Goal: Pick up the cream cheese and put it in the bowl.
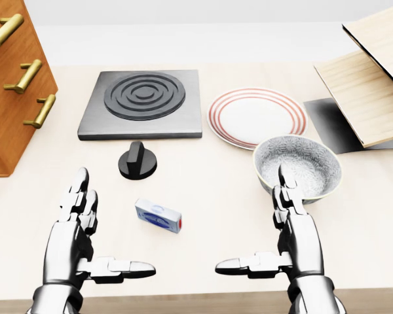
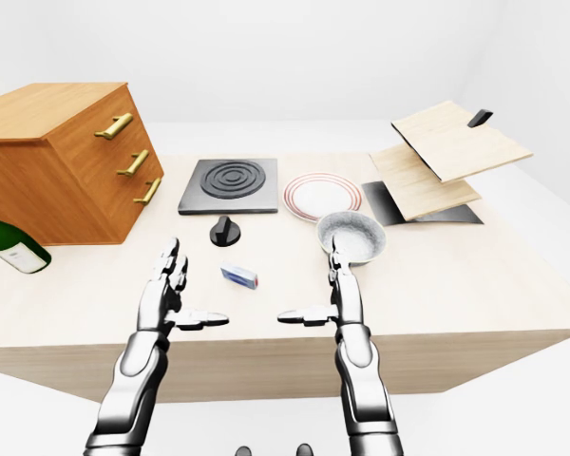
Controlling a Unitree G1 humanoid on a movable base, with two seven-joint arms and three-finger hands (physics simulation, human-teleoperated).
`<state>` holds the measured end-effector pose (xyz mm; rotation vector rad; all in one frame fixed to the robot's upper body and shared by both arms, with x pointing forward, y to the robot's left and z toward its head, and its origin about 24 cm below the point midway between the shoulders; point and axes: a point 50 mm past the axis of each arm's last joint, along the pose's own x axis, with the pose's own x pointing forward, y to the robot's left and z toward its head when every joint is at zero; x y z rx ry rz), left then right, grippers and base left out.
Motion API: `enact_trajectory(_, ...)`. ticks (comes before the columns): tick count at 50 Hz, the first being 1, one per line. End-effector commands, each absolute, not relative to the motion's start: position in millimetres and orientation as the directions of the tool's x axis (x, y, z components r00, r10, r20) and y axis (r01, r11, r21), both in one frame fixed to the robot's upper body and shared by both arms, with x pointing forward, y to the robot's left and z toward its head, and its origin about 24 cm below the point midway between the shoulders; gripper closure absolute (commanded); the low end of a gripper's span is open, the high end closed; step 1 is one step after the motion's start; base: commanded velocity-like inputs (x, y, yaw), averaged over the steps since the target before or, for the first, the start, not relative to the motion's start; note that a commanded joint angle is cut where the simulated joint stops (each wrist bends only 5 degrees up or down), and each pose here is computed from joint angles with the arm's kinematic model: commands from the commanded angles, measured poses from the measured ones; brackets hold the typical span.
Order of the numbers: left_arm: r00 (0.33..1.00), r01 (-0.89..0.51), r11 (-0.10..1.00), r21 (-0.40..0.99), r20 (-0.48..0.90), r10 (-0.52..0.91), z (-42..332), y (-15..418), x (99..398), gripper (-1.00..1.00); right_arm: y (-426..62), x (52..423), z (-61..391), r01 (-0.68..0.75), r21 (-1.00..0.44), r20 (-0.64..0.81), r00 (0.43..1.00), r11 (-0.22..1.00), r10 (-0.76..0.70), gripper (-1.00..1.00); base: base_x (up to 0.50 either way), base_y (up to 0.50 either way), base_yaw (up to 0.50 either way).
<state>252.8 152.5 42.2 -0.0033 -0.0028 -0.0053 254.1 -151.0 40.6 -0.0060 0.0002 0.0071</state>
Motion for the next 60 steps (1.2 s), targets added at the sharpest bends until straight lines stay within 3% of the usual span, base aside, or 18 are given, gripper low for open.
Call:
enact_trajectory(1,1.000,0.022,1.000,-0.009,0.014,-0.022,44,157,251,-1.00,-153,255,37,-0.018,-0.040,-0.008,1.000,0.999,0.018,-1.00,0.00,0.00,0.00)
enact_trajectory(22,0.999,0.045,0.999,-0.012,0.007,-0.045,44,155,249,-1.00,-155,257,37,-0.009,-0.021,-0.020,1.000,1.000,0.008,-1.00,0.00,-0.07,0.00)
enact_trajectory(43,0.999,0.051,0.998,-0.027,0.004,-0.051,44,154,249,-1.00,-153,256,37,-0.020,-0.025,-0.015,1.000,0.999,0.020,-1.00,0.00,-0.33,0.00)
enact_trajectory(51,0.997,0.074,0.997,-0.023,-0.027,-0.074,42,149,251,-1.00,-150,255,44,-0.035,-0.014,-0.032,0.999,0.999,0.035,-1.00,0.00,-0.01,0.00)
enact_trajectory(54,0.996,0.079,0.997,-0.002,0.036,-0.079,62,150,253,-1.00,-149,253,75,-0.059,0.025,0.091,0.994,0.998,0.057,-1.00,0.00,0.00,0.00)
enact_trajectory(60,0.968,0.085,0.994,0.075,0.232,-0.100,110,145,260,-1.00,-152,252,130,-0.022,-0.039,0.319,0.947,0.999,0.033,-1.00,0.00,0.00,0.00)
